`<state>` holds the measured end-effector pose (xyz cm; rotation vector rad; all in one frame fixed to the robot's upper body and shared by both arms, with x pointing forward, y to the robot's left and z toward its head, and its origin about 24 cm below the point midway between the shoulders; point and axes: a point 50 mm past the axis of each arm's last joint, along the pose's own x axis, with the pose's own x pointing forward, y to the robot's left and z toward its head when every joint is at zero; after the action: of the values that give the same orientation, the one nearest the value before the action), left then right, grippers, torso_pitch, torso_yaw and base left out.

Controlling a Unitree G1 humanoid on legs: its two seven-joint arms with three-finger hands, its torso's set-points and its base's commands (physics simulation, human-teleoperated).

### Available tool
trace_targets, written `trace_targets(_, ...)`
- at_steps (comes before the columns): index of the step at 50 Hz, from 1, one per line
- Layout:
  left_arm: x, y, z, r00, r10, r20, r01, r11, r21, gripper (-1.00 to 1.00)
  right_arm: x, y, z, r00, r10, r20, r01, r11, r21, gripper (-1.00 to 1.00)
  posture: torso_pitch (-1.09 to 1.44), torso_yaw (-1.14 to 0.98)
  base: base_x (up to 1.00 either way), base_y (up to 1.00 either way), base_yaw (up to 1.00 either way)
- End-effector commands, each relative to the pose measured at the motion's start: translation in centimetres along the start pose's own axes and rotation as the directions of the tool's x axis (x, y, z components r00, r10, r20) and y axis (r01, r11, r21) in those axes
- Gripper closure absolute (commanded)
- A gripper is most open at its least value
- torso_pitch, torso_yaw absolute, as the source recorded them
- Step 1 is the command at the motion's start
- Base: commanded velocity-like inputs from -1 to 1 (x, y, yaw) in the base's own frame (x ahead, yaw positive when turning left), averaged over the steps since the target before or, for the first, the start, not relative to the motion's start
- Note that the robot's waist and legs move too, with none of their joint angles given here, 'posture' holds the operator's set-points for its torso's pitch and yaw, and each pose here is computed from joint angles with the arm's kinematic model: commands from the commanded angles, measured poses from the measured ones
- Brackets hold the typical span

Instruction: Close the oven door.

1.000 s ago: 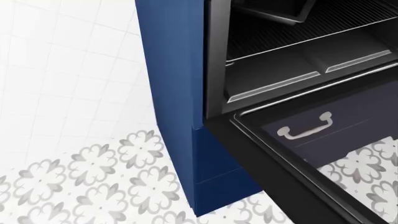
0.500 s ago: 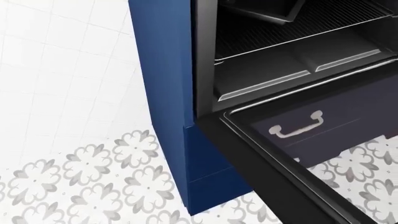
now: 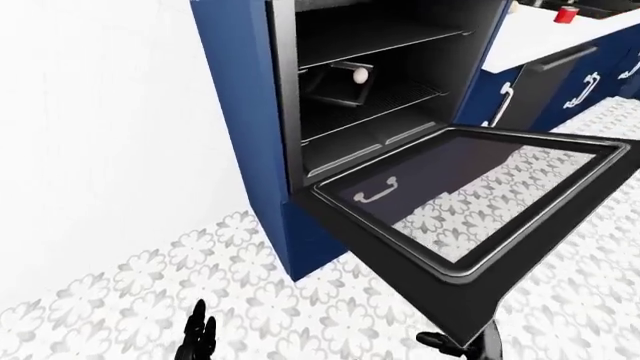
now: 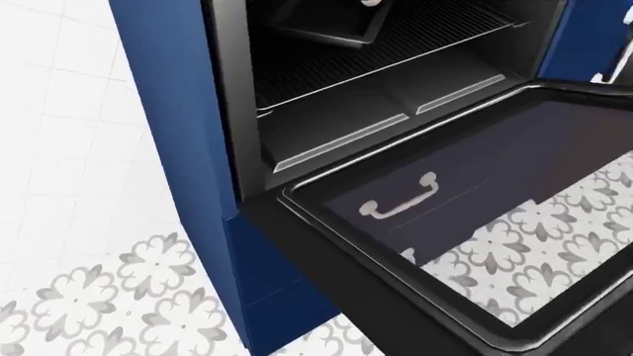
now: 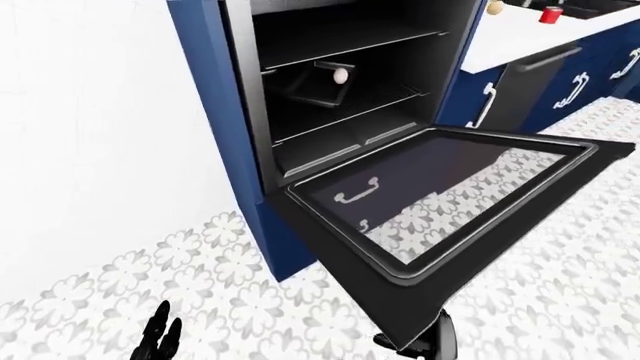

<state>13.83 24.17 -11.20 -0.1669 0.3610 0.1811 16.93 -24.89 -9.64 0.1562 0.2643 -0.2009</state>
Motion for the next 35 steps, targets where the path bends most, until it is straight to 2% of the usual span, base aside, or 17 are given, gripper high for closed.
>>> trace_targets(1, 0.45, 0.53, 1.07, 0.999, 0.000, 0.054, -0.001, 1.000, 0.028, -1.00, 0.58, 0.09, 0.97, 0.998, 0.010, 0.059, -0.009, 1.000, -0.012, -1.00, 0.00, 0.00, -0.02, 0.00, -0.31)
trace_targets(35, 0.53, 0.42, 1.11, 0.998, -0.006, 0.056, 0.004, 1.000, 0.025, -1.00, 0.73, 0.21, 1.01, 0.998, 0.021, 0.059, -0.021, 1.000, 0.002, -1.00, 0.00, 0.00, -0.01, 0.00, -0.25)
